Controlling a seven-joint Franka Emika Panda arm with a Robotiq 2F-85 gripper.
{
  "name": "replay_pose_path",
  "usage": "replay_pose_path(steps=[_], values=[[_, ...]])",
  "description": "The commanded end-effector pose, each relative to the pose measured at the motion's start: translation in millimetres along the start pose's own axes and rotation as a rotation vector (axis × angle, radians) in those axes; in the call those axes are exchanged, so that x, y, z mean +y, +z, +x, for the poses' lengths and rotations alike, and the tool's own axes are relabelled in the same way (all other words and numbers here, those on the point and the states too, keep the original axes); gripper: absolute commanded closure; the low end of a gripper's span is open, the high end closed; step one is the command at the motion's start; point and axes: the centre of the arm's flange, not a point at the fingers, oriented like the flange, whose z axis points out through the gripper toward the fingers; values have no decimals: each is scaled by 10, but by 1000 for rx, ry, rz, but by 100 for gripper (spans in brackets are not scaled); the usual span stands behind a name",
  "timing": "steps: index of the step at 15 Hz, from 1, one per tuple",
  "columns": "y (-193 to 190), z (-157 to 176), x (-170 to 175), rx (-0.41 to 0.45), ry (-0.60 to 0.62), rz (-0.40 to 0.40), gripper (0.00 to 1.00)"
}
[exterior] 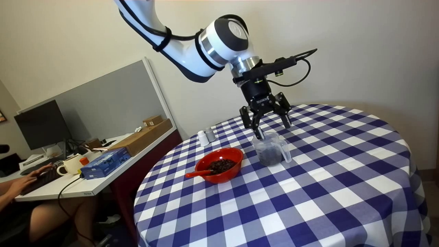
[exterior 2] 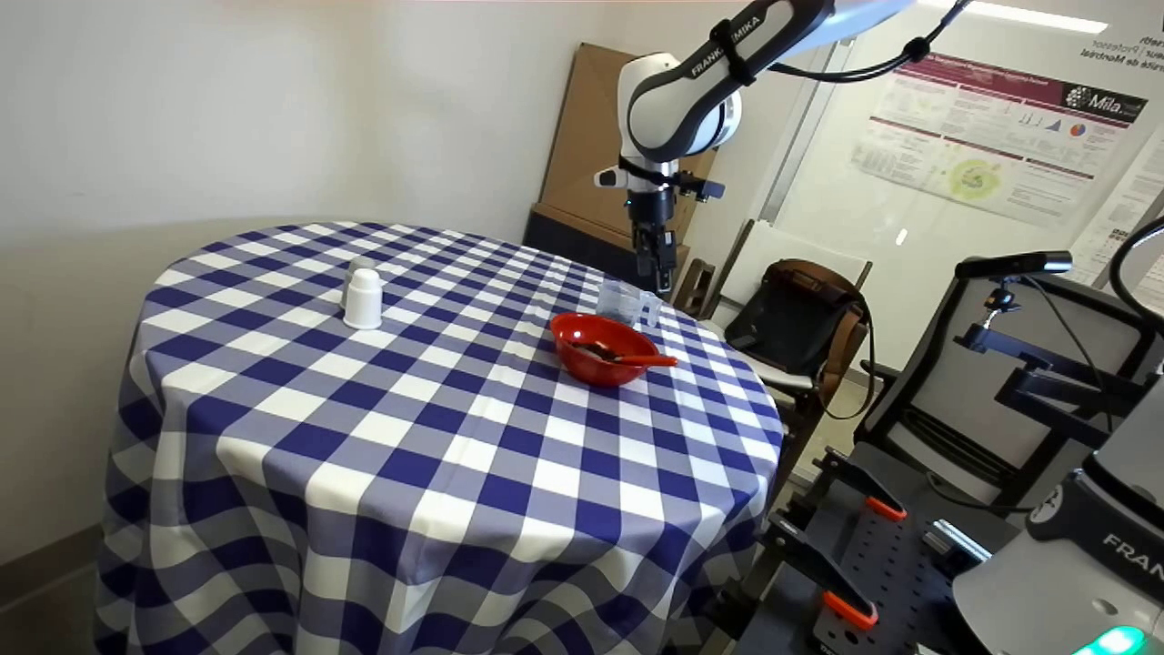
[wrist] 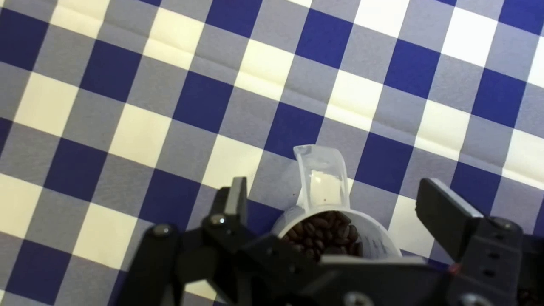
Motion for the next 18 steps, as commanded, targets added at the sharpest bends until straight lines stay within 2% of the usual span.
replay_pose_path(steps=[1,10,11,12,14,15,18], values=[[27,-3,57,17,-34,-17,0],[235,42,146,0,-51,9,0],[254,39,157,-1,-50,10,4],[273,38,169,-2,-49,12,26],[308,43,184,-3,-48,15,31],[318,45,187,-3,-48,15,36],[346,78,193,-3,-53,15,61]])
